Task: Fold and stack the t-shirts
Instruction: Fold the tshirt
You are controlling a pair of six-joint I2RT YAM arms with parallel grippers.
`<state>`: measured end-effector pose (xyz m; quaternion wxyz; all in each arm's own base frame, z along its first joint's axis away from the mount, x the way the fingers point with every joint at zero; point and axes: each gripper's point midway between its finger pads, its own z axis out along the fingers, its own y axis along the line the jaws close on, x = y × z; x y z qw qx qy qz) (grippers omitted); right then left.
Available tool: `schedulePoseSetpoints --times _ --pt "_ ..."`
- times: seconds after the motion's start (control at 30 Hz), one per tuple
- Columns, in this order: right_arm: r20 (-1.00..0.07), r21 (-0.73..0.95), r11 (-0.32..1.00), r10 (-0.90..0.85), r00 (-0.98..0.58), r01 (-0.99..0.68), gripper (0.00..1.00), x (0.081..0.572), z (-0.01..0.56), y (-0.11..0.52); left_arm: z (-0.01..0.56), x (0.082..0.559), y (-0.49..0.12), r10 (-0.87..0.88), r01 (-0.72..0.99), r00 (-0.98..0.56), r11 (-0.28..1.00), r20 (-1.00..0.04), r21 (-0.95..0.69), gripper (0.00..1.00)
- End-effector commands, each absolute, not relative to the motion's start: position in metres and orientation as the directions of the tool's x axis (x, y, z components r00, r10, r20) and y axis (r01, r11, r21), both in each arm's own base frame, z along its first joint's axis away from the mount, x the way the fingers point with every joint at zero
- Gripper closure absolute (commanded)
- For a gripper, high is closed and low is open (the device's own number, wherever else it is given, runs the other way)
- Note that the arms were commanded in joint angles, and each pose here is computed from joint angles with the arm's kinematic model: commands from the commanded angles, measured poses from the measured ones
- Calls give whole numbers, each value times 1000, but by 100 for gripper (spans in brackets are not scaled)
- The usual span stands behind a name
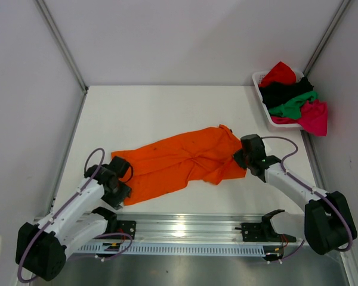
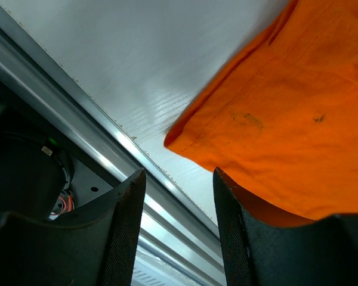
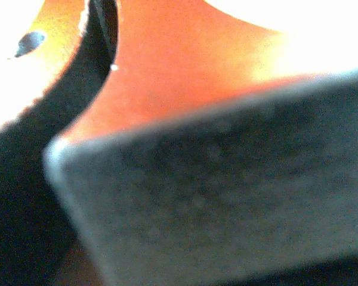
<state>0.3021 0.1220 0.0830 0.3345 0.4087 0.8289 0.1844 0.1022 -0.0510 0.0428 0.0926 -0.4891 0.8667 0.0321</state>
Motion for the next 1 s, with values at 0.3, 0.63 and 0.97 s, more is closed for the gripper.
schedulePoseSetpoints --times 0.3,0.63,0.97 --pt "-400 628 587 807 -435 510 100 309 102 125 26 114 -64 -848 -856 -501 515 -173 -46 48" --pt "-390 628 580 811 -435 518 100 305 102 125 13 97 -67 -836 -843 -532 538 -131 -11 48" --pt "-374 630 577 812 -449 520 100 301 98 128 10 97 -64 -844 -853 -515 522 -153 -11 47"
